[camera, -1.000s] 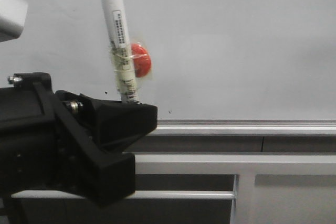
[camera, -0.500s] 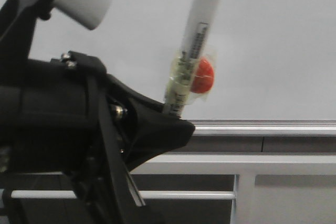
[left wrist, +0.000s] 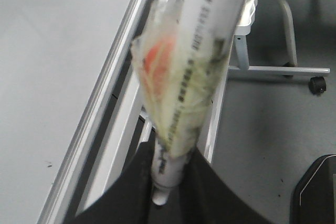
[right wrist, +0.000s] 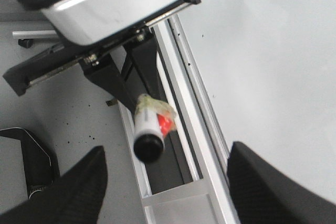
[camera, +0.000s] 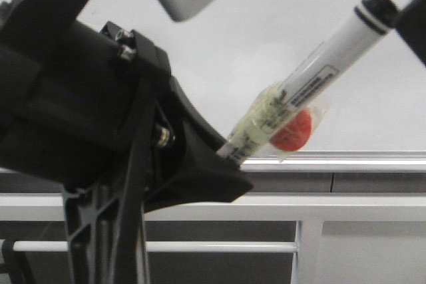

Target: Write number 1 on whiteboard

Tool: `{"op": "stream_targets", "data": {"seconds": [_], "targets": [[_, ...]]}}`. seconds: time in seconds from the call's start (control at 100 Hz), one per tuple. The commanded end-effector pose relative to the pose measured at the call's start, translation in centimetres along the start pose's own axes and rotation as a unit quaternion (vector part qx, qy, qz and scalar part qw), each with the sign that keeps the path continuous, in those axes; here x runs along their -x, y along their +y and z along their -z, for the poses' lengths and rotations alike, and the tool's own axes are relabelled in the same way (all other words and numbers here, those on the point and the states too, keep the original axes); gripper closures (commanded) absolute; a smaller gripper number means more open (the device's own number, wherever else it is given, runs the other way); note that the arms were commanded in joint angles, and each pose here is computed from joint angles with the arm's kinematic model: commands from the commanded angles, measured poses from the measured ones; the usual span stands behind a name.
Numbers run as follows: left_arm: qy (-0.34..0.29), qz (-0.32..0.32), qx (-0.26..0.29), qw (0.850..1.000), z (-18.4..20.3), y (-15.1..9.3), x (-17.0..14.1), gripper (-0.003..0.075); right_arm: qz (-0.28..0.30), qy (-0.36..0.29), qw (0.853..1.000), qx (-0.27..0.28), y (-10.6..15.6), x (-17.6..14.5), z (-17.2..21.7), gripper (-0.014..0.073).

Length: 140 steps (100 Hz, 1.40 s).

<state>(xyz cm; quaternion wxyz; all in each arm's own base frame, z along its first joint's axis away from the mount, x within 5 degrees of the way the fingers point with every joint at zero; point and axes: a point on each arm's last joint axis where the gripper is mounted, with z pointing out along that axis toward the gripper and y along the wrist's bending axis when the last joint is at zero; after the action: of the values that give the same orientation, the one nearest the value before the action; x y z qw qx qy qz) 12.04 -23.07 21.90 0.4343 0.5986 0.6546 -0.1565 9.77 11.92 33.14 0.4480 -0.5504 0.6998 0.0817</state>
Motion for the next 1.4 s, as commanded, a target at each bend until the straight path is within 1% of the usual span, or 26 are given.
{"op": "stream_targets", "data": {"seconds": [0.0, 0.23, 0.49, 0.54, 0.67, 0.74, 1.12, 1.15, 1.19, 1.22, 1.23, 1.24, 1.25, 1.26, 1.27, 1.28, 1.33, 1.38, 1.39], "targets": [[-0.063, -0.002, 0.029, 0.998, 0.9, 1.1, 2.5, 0.0741, 0.003, -0.044, 0.999, -0.022, -0.9, 1.9, 0.1, 0.0158], [-0.058, -0.026, 0.025, 0.998, 1.1, 1.4, 3.4, 0.0741, 0.007, -0.038, 0.999, -0.004, -1.0, 3.6, -0.9, 0.0158], [-0.056, -0.032, 0.024, 0.998, 1.1, 1.4, 3.4, 0.0741, 0.009, -0.014, 1.000, 0.009, -0.8, 3.4, -1.4, 0.0160], [-0.056, -0.032, 0.024, 0.998, 1.1, 1.4, 3.4, 0.0741, 0.009, -0.010, 1.000, 0.010, -0.8, 3.3, -1.4, 0.0181], [-0.059, -0.032, 0.026, 0.997, 1.1, 1.4, 3.5, 0.0741, 0.009, -0.001, 1.000, 0.014, -0.7, 3.1, -1.4, 0.0288], [-0.063, -0.032, 0.027, 0.997, 1.1, 1.5, 3.5, 0.0741, 0.009, -0.001, 1.000, 0.014, -0.7, 3.1, -1.4, 0.0314], [-0.072, -0.032, 0.031, 0.996, 1.1, 1.5, 3.7, 0.0741, 0.009, 0.002, 1.000, 0.015, -0.7, 3.1, -1.4, 0.0325], [-0.073, -0.032, 0.032, 0.996, 1.1, 1.6, 3.7, 0.0741, 0.009, 0.002, 1.000, 0.015, -0.7, 3.1, -1.4, 0.0337], [-0.075, -0.033, 0.033, 0.996, 1.1, 1.6, 3.8, 0.0741, 0.011, 0.005, 1.000, 0.014, -0.7, 3.0, -1.5, 0.0389], [-0.079, -0.037, 0.035, 0.996, 1.1, 1.6, 3.9, 0.0740, 0.017, 0.008, 1.000, 0.012, -0.7, 3.0, -1.5, 0.0456], [-0.080, -0.037, 0.035, 0.995, 1.1, 1.6, 3.9, 0.0740, 0.019, 0.009, 1.000, 0.012, -0.7, 2.9, -1.5, 0.0499], [-0.081, -0.036, 0.036, 0.995, 1.1, 1.6, 3.9, 0.0740, 0.024, 0.012, 1.000, 0.012, -0.7, 2.9, -1.6, 0.0522], [-0.084, -0.036, 0.037, 0.995, 1.1, 1.6, 3.9, 0.0740, 0.027, 0.013, 0.999, 0.012, -0.7, 2.9, -1.6, 0.0572], [-0.085, -0.036, 0.038, 0.995, 1.2, 1.6, 4.0, 0.0740, 0.031, 0.015, 0.999, 0.012, -0.8, 2.8, -1.6, 0.0596], [-0.088, -0.036, 0.039, 0.995, 1.2, 1.7, 4.0, 0.0740, 0.033, 0.016, 0.999, 0.011, -0.8, 2.8, -1.6, 0.0648], [-0.089, -0.036, 0.040, 0.995, 1.2, 1.7, 4.0, 0.0738, 0.035, 0.017, 0.999, 0.010, -0.8, 2.8, -1.6, 0.0672], [-0.095, -0.036, 0.043, 0.994, 1.3, 1.7, 4.2, 0.0720, 0.038, 0.019, 0.999, 0.008, -0.8, 2.8, -1.6, 0.0659], [-0.099, -0.036, 0.044, 0.993, 1.3, 1.8, 4.2, 0.0666, 0.041, 0.019, 0.999, 0.006, -0.9, 2.8, -1.6, 0.0660], [-0.099, -0.036, 0.044, 0.993, 1.3, 1.8, 4.2, 0.0645, 0.041, 0.019, 0.999, 0.006, -0.9, 2.8, -1.6, 0.0660]]}}
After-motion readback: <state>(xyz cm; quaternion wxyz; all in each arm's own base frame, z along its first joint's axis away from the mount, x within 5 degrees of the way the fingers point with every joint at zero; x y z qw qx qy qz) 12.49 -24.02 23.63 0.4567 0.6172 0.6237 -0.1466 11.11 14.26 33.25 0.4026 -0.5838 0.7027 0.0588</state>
